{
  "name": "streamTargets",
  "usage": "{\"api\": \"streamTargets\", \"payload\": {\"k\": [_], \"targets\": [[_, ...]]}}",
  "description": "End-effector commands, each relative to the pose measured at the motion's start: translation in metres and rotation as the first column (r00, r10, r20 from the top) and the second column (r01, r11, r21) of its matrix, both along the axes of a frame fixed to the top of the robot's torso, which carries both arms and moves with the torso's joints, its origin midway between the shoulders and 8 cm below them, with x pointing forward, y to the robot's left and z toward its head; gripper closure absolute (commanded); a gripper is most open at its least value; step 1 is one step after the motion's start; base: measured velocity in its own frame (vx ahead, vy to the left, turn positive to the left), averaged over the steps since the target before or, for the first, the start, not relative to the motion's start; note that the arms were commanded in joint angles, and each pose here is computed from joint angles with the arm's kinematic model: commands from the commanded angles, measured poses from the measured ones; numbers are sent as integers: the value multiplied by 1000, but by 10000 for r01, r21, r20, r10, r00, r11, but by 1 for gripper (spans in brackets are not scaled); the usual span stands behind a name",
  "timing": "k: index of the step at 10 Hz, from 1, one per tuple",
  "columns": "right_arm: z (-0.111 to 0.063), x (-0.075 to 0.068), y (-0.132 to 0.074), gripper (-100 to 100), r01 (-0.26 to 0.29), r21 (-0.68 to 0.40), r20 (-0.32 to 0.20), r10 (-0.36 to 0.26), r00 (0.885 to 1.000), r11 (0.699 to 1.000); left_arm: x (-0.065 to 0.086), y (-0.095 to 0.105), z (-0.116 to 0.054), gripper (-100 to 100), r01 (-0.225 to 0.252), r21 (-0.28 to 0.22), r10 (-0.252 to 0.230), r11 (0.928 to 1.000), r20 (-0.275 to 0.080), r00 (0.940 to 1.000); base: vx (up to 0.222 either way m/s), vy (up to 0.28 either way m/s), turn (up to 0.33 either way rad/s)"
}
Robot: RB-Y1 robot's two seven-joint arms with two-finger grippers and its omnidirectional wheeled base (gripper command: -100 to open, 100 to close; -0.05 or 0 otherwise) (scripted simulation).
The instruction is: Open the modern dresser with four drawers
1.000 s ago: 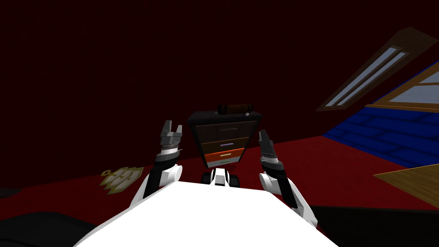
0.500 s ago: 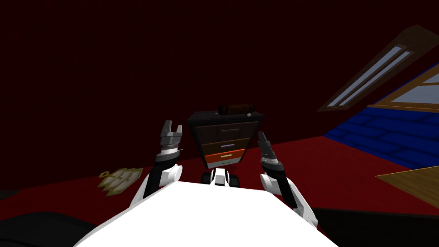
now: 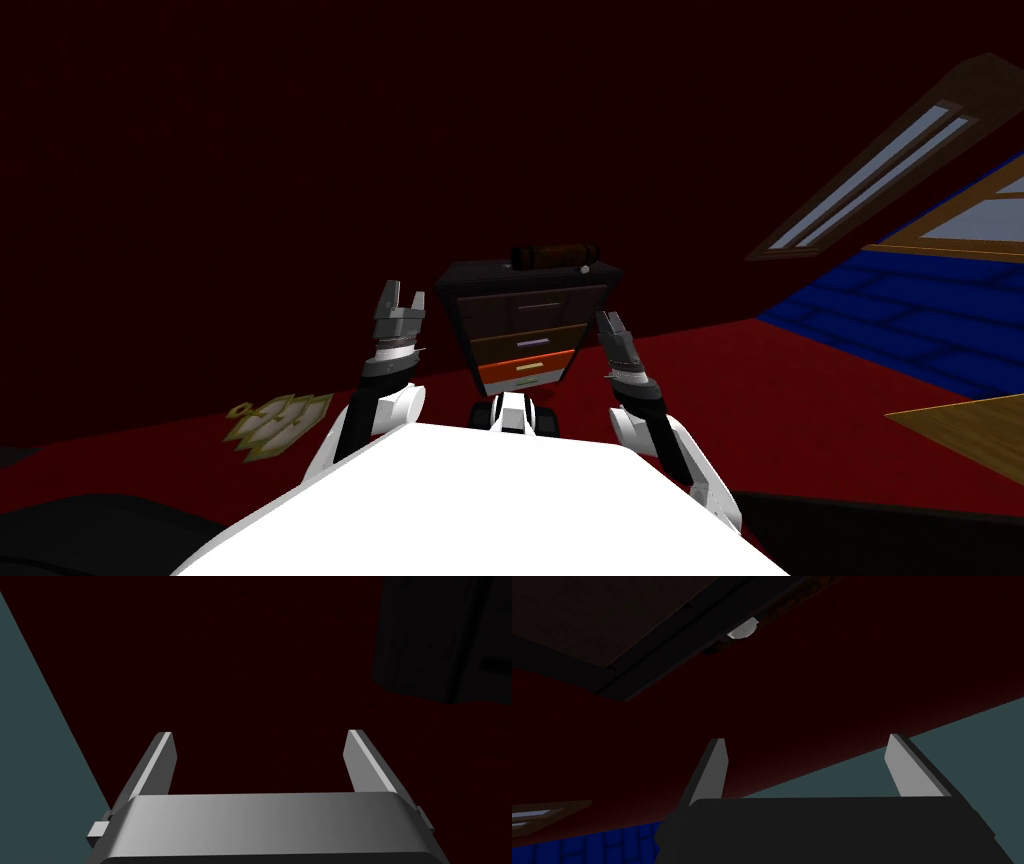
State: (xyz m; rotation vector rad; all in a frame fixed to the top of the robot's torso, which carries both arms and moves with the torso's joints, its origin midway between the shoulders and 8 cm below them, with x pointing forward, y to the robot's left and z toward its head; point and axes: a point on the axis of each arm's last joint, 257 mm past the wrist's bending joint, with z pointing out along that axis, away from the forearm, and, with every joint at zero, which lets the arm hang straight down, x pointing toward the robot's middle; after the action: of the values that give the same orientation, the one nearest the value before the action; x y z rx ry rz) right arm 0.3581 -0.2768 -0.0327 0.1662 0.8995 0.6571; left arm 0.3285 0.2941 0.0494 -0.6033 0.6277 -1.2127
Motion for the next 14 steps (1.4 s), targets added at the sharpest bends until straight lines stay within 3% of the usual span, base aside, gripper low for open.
{"api": "streamTargets", "payload": {"k": [1, 6, 7, 9, 10, 12, 13, 14], "targets": [[-12, 3, -5, -100, 587, -942, -7, -591, 9983, 9938, 0, 0, 0, 0, 0, 0, 0, 10000, 0, 10000, 37, 21, 10], [-23, 4, -9, -100, 1526, -2308, 201, -1521, 9882, 9610, 0, 0, 0, 0, 0, 0, 0, 10000, 0, 10000, 28, 19, 4], [-35, 6, -14, -100, 1757, -2824, 170, -1782, 9838, 9431, 0, 0, 0, 0, 0, 0, 0, 10000, 0, 10000, 33, 18, 19], [-35, 6, -14, -100, 2096, -3240, 352, -2096, 9771, 9226, 0, 0, 0, 0, 0, 0, 0, 10000, 0, 10000, 25, 23, 4], [-47, 7, -19, -100, 2293, -3736, 338, -2339, 9717, 8988, 0, 0, 0, 0, 0, 0, 0, 10000, 0, 10000, 24, 33, 23], [-47, 7, -19, -100, 2623, -4136, 554, -2634, 9631, 8719, 0, 0, 0, 0, 0, 0, 0, 10000, 0, 10000, 22, 22, 6], [-60, 8, -24, -100, 2784, -4608, 553, -2858, 9567, 8427, 0, 0, 0, 0, 0, 0, 0, 10000, 0, 10000, 31, 30, 31], [-60, 8, -24, -100, 2935, -4791, 670, -2989, 9519, 8272, 0, 0, 0, 0, 0, 0, 0, 10000, 0, 10000, 29, 30, 14]]}}
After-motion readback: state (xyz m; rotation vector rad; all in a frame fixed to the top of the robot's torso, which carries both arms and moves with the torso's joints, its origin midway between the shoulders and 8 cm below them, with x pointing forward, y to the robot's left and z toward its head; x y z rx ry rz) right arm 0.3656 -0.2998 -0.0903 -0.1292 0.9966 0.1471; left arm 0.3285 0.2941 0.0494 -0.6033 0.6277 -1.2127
